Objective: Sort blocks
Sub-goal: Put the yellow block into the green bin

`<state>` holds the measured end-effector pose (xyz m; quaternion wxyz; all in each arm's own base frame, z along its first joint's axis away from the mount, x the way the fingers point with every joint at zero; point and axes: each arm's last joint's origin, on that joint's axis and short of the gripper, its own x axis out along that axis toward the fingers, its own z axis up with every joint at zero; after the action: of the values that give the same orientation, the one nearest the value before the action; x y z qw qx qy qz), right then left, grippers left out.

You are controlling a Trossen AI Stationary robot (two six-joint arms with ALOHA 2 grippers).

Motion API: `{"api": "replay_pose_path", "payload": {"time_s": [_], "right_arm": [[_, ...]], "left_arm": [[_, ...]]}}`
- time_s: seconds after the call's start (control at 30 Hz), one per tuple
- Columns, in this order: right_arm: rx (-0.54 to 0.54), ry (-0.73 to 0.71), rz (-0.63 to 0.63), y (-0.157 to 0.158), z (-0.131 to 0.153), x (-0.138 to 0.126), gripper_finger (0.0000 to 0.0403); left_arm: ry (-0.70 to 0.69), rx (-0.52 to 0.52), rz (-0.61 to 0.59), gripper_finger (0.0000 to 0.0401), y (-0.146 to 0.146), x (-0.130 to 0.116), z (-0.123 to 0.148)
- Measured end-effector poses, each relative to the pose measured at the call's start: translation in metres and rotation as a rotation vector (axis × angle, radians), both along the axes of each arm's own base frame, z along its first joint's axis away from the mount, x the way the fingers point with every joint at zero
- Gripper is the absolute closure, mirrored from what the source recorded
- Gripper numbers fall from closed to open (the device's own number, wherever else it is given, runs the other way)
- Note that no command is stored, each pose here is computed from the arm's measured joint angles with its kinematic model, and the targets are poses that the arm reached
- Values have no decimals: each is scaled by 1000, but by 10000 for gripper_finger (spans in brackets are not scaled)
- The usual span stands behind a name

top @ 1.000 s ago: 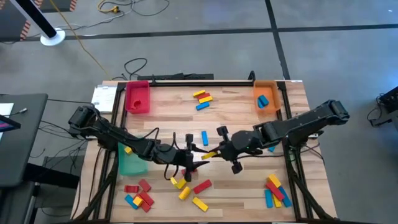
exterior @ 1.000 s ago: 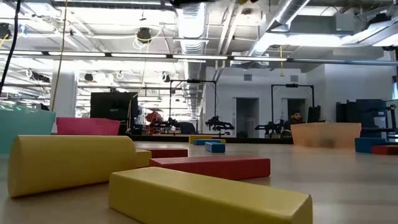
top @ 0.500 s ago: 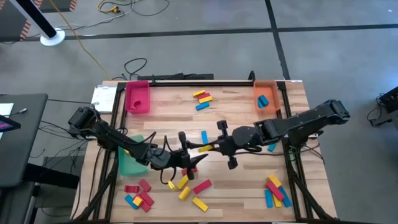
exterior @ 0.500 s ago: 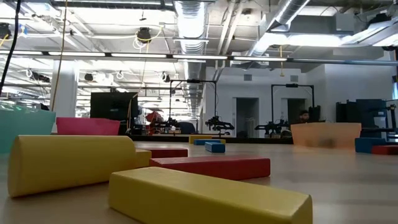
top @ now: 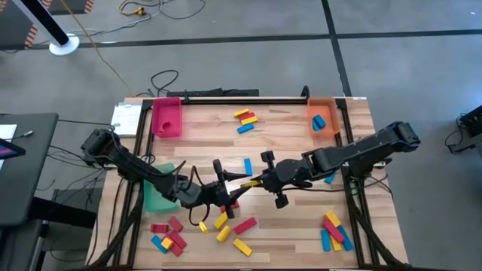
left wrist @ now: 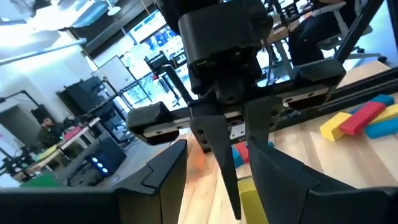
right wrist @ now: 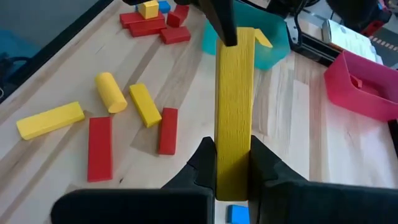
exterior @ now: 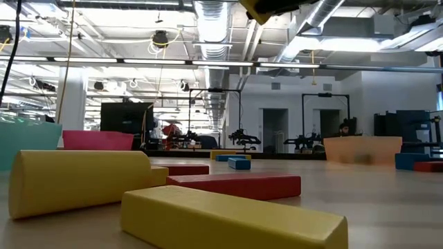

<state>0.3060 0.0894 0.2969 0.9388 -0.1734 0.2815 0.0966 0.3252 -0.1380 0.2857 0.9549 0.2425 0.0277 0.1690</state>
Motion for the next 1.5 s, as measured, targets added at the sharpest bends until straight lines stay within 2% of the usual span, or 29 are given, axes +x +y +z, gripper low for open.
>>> {"api": "replay_pose_path", "payload": {"time_s": [0.33, 0.7, 1.03, 1.17, 1.5], "right_arm": [[-27, -10, 37, 10, 0, -3, 360], [-27, -20, 51, 16, 1, -5, 360], [-47, -32, 39, 15, 2, -5, 360], [-22, -67, 11, 10, 11, -4, 360], [-32, -35, 17, 13, 5, -5, 360]], "left_arm": [[56, -99, -61, 231, -3, -1, -10], [26, -109, -71, 173, -4, 0, -8], [24, -127, -105, 179, -7, -1, -9], [49, -58, -110, 180, -13, -3, -13], [27, -61, -83, 180, -11, -4, -8]]}}
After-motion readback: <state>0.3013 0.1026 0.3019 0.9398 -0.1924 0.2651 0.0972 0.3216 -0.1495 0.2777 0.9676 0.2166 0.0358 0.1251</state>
